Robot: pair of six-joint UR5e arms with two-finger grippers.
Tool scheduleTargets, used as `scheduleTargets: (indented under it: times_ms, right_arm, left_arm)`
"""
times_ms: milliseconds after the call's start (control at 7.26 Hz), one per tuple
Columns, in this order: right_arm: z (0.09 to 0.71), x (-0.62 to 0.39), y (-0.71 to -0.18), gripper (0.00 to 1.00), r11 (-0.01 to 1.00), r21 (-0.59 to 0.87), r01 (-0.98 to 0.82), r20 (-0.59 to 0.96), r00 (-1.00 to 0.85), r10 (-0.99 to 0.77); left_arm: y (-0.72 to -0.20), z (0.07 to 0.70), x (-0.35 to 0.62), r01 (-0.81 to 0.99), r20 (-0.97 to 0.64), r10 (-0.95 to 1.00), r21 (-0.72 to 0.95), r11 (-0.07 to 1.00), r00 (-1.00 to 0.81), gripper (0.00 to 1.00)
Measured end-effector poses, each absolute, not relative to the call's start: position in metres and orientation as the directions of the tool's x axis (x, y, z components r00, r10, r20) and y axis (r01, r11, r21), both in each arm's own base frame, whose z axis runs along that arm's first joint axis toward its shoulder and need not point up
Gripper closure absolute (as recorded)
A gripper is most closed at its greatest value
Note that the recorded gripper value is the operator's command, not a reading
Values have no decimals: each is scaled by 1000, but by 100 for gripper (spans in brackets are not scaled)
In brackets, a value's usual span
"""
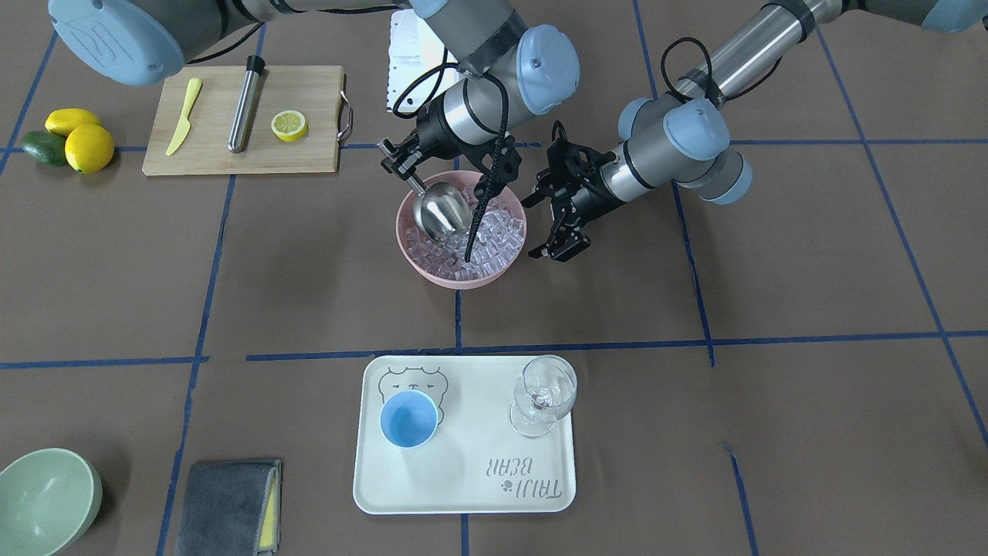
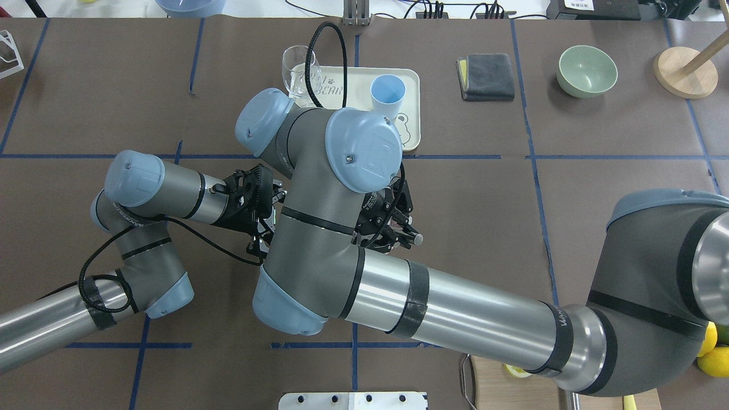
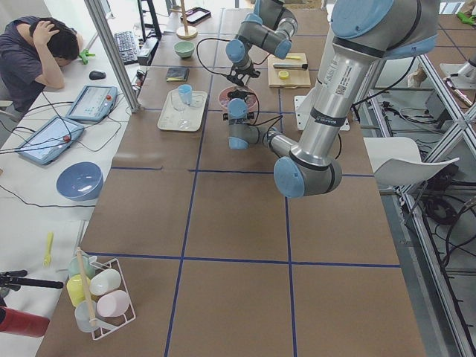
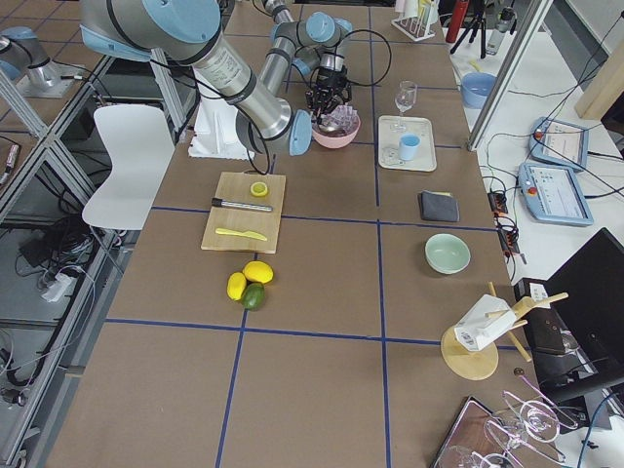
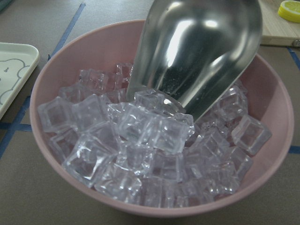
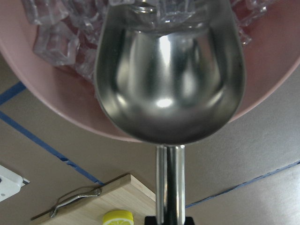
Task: Put ice in cup with scoop
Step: 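Tilt and lift the ice-filled scoop out of the bowl with the right gripper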
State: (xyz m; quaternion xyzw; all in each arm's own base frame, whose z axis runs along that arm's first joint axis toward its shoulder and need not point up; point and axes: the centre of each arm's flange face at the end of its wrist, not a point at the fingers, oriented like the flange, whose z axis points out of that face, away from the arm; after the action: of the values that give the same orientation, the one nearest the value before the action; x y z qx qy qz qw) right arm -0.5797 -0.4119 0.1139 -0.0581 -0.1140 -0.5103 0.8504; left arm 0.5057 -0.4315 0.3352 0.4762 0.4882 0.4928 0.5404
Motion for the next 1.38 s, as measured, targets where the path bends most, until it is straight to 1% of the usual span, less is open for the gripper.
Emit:
scheduleTargets:
  times_ms: [413,689,1378]
  right_arm:
    - [145,-553,-396,100,490,125,863,258,449,-856]
    - [155,-542,-388,100,498,191,846,262,445,-856]
    - [170,-555,-379,100,528,272,804,281,458,-843]
  left_arm:
    - [-431,335,506,-68,-60,998,996,62,37,0]
    - [-431,335,506,-68,-60,998,996,62,37,0]
    - [-431,335,506,-68,-60,998,996,62,37,0]
